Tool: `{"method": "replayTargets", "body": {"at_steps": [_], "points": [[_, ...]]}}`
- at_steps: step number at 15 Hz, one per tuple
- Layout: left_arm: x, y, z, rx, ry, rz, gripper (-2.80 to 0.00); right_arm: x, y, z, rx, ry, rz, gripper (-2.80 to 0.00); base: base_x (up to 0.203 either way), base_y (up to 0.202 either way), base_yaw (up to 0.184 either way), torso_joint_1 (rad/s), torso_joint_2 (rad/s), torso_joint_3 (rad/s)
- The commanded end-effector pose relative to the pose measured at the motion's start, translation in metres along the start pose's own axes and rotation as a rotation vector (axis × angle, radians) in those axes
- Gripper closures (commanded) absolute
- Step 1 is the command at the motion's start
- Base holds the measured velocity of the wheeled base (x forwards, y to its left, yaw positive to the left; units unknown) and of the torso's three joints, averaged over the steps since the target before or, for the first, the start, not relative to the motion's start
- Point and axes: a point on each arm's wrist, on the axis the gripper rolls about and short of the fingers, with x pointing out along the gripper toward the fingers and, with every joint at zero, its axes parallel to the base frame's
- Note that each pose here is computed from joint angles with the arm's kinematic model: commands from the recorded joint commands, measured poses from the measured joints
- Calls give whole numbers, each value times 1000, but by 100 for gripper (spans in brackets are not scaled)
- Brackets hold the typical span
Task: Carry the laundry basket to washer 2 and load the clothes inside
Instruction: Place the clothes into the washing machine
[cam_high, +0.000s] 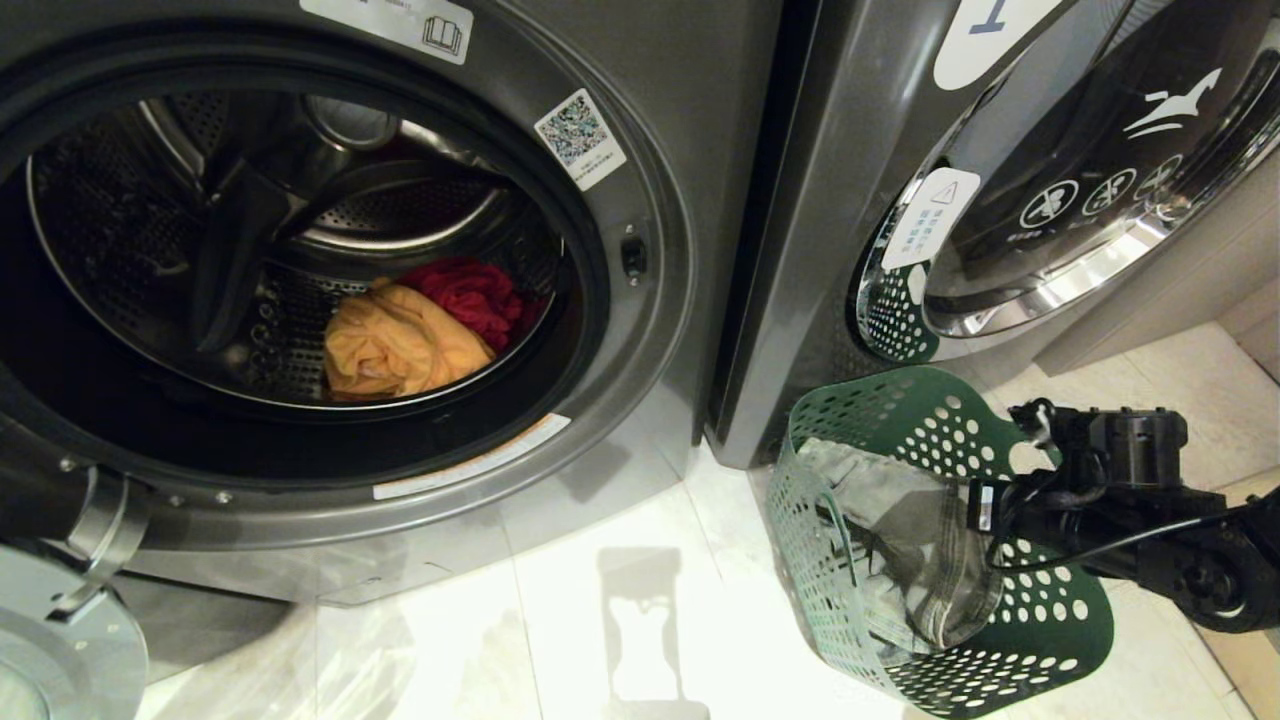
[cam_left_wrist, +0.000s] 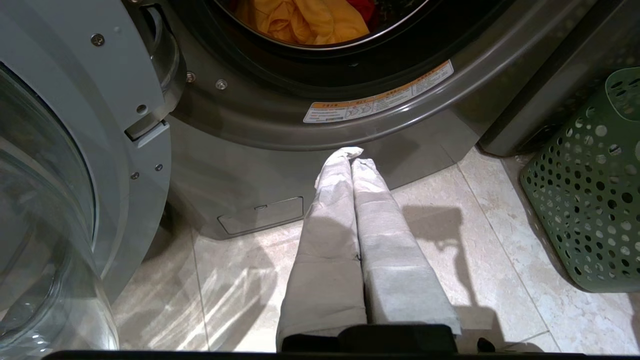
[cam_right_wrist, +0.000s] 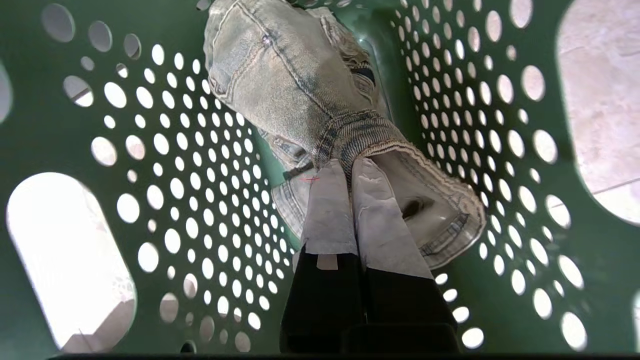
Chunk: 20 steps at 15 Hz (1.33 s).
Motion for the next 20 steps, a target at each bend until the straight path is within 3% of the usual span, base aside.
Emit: {"method": "replayTargets", "body": {"at_steps": [1,4,9,13,20], "points": [[2,0,-11,0,39,1,0,-6,1,4,-2,-26,-5,0,0,0,0,0,0,0],[2,0,-11,0,39,1,0,9,0,2,-3,-7,-9,0,0,0,0,0,0,0],[2,0,-11,0,39,2,0,75,-11,-32,11,87,-31,0,0,0,0,0,0,0],[2,0,-11,0,40,1,0,126,-16,-40,8,39,-35,0,0,0,0,0,0,0],[2,0,-11,-1,40,2,0,137,-18,-48,8,49,-40,0,0,0,0,0,0,0]]}}
